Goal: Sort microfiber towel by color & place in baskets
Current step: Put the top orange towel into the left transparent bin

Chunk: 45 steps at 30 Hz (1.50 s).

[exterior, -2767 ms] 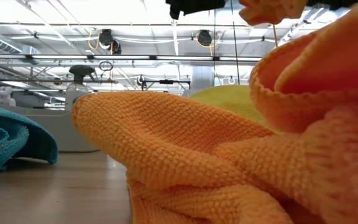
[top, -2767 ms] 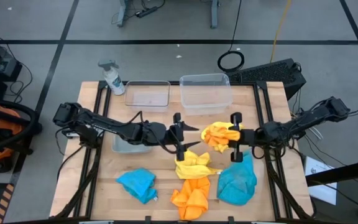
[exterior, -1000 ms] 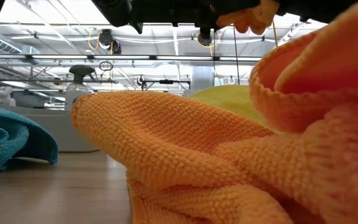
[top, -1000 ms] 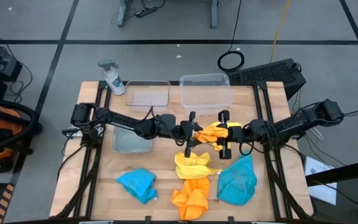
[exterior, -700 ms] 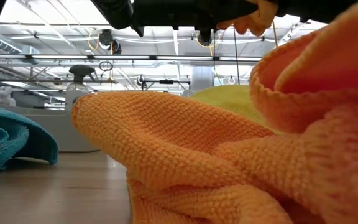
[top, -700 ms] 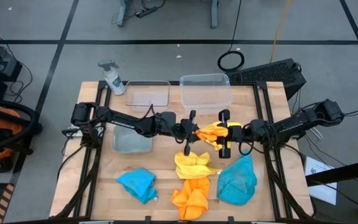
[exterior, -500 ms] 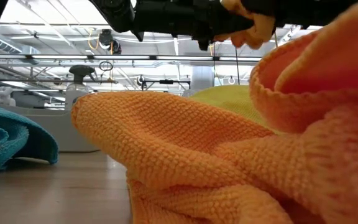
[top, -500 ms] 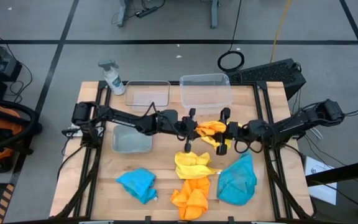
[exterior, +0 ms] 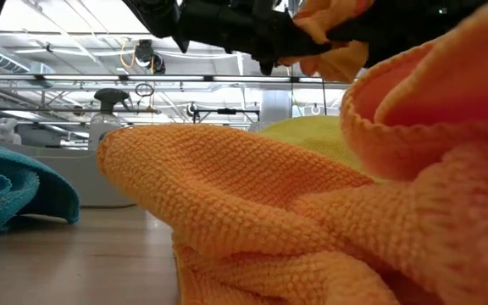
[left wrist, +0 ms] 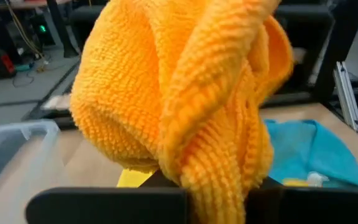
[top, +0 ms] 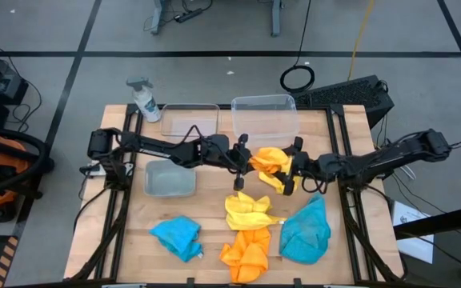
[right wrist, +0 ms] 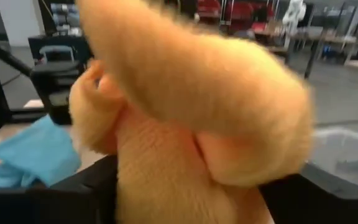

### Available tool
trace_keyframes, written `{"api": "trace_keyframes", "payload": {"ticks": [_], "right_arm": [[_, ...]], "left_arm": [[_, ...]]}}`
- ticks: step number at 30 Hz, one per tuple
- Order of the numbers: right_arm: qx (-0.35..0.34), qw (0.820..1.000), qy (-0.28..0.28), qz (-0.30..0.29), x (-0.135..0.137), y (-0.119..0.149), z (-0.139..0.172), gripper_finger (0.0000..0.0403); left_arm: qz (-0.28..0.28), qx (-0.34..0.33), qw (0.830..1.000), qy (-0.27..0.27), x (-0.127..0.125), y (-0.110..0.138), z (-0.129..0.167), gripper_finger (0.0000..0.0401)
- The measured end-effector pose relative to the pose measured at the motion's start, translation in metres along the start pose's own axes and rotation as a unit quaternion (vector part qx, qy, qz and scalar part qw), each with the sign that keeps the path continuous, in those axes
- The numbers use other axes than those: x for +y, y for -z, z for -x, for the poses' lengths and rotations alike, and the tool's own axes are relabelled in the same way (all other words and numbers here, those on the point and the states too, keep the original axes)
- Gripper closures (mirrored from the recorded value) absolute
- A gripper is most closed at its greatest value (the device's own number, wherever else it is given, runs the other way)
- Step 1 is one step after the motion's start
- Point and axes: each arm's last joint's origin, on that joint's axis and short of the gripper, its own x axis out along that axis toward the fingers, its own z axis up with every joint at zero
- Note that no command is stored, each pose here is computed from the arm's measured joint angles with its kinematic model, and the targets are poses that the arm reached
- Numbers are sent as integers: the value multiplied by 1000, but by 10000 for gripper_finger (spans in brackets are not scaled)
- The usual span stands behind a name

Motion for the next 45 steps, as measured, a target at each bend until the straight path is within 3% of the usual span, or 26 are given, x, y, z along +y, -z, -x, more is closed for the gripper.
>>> {"api": "trace_keyframes", "payload": {"ticks": [4,17,24,27,31,35,41,45], "right_arm": [[33,999,-6,4,0,3,8,100],[68,997,-36,2,6,7,23,99],[43,994,-38,88,13,4,22,101],[1,993,-41,107,17,-2,19,112],[-41,987,-98,121,23,-7,15,137],[-34,983,-138,116,26,-5,15,172],[52,992,-83,74,22,11,15,216],[58,995,-54,65,19,11,17,231]], "left_arm": [[-2,-12,1000,-5,2,-4,4,381],[-12,56,998,-21,2,-8,22,381],[-10,73,997,6,-2,-8,26,381],[-9,78,997,18,-3,-7,26,381],[-9,77,997,19,-3,-7,26,381],[-9,75,997,19,-3,-8,26,381],[-9,74,997,18,-3,-8,26,381],[-9,74,997,18,-3,-8,26,381]]}}
